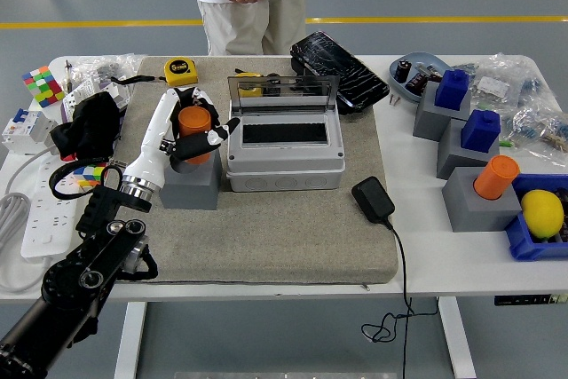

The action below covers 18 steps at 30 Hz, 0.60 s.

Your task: Fetch the battery,place it into the box,close the lid of the box

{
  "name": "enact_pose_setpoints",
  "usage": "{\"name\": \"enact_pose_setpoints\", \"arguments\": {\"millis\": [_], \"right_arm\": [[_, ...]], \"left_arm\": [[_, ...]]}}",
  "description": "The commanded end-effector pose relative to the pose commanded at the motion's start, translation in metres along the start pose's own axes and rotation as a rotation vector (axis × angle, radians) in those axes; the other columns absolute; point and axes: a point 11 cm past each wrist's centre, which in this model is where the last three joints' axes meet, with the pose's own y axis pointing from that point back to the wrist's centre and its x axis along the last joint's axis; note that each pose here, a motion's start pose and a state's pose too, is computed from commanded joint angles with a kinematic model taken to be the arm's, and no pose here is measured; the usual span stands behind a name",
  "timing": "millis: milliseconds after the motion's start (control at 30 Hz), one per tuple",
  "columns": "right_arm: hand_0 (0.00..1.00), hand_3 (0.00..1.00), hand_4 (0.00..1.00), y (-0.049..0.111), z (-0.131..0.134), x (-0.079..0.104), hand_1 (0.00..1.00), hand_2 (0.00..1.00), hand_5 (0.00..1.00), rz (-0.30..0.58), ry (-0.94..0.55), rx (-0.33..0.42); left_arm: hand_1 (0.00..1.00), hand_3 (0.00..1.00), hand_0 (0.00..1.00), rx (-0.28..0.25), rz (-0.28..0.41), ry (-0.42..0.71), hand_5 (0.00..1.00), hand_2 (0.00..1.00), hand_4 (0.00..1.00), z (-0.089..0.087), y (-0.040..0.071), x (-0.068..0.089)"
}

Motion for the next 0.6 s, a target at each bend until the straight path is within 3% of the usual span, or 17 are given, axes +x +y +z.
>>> {"name": "enact_pose_setpoints", "arguments": {"millis": [200,333,500,600], "right_arm": [[0.643,0.561,0.972,0.0,0.0,0.001,0.644,0.671,0.5,0.002,-0.006,0.001],[0.643,0.561,0.972,0.0,0.0,0.001,0.644,0.671,0.5,0.002,-0.005,0.002],[0.643,0.56,0.972,0.0,-0.001,0.001,0.642,0.671,0.5,0.004,0.006,0.002],[0.643,0.56,0.972,0.0,0.0,0.001,0.642,0.671,0.5,0.003,0.008,0.001]], "left_arm": [[0.17,0.293,0.182,-0.073,-0.142,-0.128,0.002,0.218,0.804,0.038,-0.029,-0.03],[0.167,0.296,0.181,-0.079,-0.254,-0.17,0.002,0.219,0.796,0.052,-0.047,-0.055],[0.168,0.299,0.18,-0.094,-0.411,-0.355,0.002,0.217,0.832,0.06,-0.064,-0.083],[0.168,0.299,0.18,-0.085,-0.461,-0.471,0.002,0.217,0.832,0.057,-0.068,-0.09]]}}
